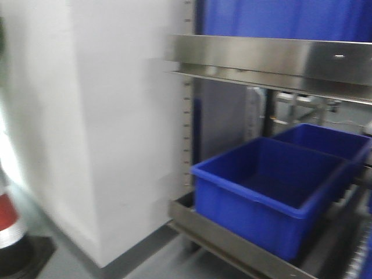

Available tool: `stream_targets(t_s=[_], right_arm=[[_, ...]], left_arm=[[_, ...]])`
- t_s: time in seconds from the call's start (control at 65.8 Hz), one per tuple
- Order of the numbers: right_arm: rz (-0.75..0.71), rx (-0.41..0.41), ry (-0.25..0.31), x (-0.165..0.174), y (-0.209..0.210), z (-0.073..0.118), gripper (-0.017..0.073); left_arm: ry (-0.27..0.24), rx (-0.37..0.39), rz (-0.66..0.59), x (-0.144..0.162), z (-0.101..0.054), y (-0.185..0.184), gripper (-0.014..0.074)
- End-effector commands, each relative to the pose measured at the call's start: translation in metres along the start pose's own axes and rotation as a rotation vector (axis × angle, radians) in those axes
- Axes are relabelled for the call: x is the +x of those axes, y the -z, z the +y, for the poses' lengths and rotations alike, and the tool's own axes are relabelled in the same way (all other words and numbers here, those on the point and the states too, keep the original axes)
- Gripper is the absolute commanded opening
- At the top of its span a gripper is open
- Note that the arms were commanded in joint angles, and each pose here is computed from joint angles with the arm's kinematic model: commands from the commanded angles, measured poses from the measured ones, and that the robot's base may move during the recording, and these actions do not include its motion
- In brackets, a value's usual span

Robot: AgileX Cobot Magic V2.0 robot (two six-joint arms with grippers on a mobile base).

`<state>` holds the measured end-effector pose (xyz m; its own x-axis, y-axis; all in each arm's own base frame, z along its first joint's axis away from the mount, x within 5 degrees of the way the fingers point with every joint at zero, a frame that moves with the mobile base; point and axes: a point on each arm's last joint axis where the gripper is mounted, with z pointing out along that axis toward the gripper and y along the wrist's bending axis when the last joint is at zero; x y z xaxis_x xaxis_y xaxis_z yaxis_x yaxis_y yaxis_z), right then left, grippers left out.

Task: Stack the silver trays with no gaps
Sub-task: 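Drive up to the shelf holding the other silver tray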

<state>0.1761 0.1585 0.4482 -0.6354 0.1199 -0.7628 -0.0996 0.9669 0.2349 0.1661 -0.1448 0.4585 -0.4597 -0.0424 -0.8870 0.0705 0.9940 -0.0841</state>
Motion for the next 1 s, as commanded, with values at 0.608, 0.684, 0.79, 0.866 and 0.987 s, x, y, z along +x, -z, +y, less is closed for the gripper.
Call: stream_targets(t_s=[0.608,0.684,0.79,0.866,0.987], right_arm=[[-0.050,-0.076,-0.005,-0.0061,0.0043,0.0065,-0.0077],[-0.050,-0.076,-0.005,-0.0061,0.0043,0.0065,-0.0077],[-0.050,-0.076,-0.005,-0.0061,0.0043,0.0065,-0.0077],[-0.050,-0.076,-0.005,-0.0061,0.0043,0.0065,-0.0077],[-0.050,-0.076,-0.005,-0.0061,0.0043,0.0065,-0.0077]], left_arm=[[0.005,0.075,-0.034,-0.0047,-0.0070,0.0029,-0.0017],[0.005,0.075,-0.034,-0.0047,-0.0070,0.0029,-0.0017],[0.005,0.075,-0.034,-0.0047,-0.0070,0.0029,-0.0017],[0.005,0.075,-0.034,-0.0047,-0.0070,0.0029,-0.0017],[0.005,0.075,-0.034,-0.0047,-0.0070,0.0029,-0.0017]])
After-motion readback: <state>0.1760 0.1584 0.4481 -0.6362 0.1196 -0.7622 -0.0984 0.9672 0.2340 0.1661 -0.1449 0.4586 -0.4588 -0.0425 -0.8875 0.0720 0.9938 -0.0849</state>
